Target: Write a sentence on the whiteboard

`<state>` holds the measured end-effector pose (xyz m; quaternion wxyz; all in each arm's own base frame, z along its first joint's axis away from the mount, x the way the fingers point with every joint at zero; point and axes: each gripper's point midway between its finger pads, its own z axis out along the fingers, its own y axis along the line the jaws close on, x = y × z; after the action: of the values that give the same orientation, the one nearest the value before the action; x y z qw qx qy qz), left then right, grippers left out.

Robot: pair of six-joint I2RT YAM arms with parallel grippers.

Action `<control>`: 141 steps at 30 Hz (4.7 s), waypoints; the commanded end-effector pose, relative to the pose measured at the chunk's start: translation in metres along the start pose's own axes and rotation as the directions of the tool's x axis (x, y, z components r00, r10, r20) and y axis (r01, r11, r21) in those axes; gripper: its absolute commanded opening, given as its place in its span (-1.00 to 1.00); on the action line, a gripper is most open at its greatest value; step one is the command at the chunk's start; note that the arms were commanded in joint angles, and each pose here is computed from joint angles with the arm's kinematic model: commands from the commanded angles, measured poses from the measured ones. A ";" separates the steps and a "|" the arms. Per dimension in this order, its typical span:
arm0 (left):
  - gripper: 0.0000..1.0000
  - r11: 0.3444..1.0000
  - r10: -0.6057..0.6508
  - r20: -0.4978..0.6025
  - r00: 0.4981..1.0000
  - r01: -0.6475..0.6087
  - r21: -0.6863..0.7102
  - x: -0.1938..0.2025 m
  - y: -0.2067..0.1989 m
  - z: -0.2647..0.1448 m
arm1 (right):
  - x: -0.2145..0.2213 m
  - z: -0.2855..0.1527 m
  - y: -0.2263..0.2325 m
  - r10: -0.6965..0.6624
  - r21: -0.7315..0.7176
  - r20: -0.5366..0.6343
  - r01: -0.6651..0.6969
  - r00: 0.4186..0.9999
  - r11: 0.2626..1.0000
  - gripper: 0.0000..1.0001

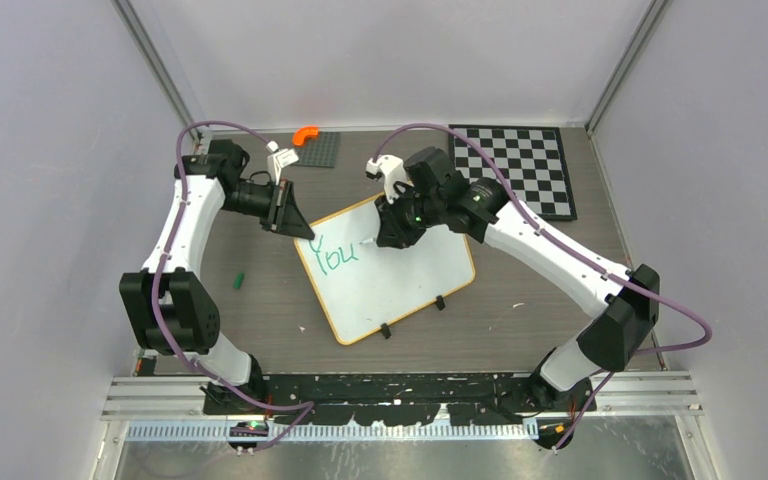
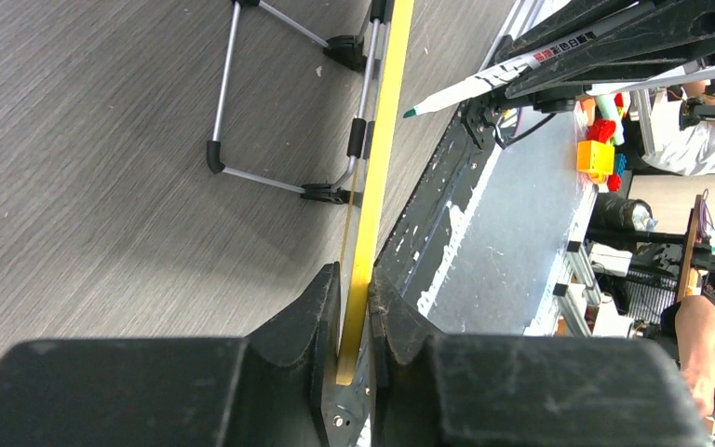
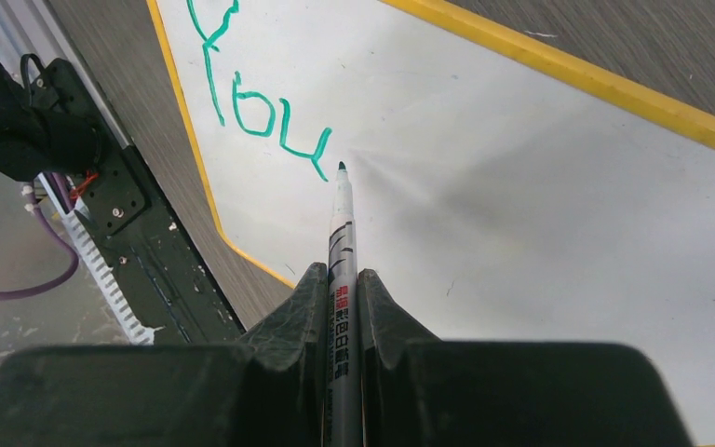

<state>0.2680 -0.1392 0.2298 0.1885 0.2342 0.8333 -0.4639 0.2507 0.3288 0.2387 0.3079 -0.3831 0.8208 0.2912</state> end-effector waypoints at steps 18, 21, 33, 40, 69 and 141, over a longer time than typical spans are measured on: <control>-1.00 1.000 -0.002 -0.008 1.000 0.002 -0.022 0.003 0.003 0.000 | -0.009 -0.012 -0.002 -0.042 0.060 0.051 0.039 0.998 0.997 -0.99; -1.00 1.000 -0.003 -0.009 1.000 0.003 -0.021 0.003 0.004 0.001 | -0.010 -0.010 -0.004 -0.047 0.070 0.053 0.044 0.997 0.997 -1.00; -1.00 1.000 -0.001 -0.008 1.000 0.001 -0.023 0.003 0.003 0.000 | -0.019 -0.003 -0.016 -0.047 0.114 0.061 0.040 0.997 0.993 -0.99; -1.00 1.000 0.001 -0.009 1.000 -0.001 -0.023 0.005 0.004 0.001 | -0.015 -0.007 -0.026 -0.033 0.142 0.059 0.024 0.998 0.990 -0.99; -1.00 1.000 0.014 -0.031 0.999 -0.015 -0.018 0.006 -0.002 0.006 | -0.018 -0.005 -0.031 -0.053 0.142 0.048 0.046 0.997 0.989 -0.99; -1.00 1.000 0.015 -0.046 0.999 -0.016 -0.024 0.006 0.000 0.008 | -0.007 -0.032 -0.032 -0.044 0.130 0.031 0.039 0.999 0.991 -0.99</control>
<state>0.2645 -0.1409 0.2224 0.1796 0.2441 0.8384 -0.4530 0.2598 0.2920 0.2067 0.2875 -0.3769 0.8504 0.2281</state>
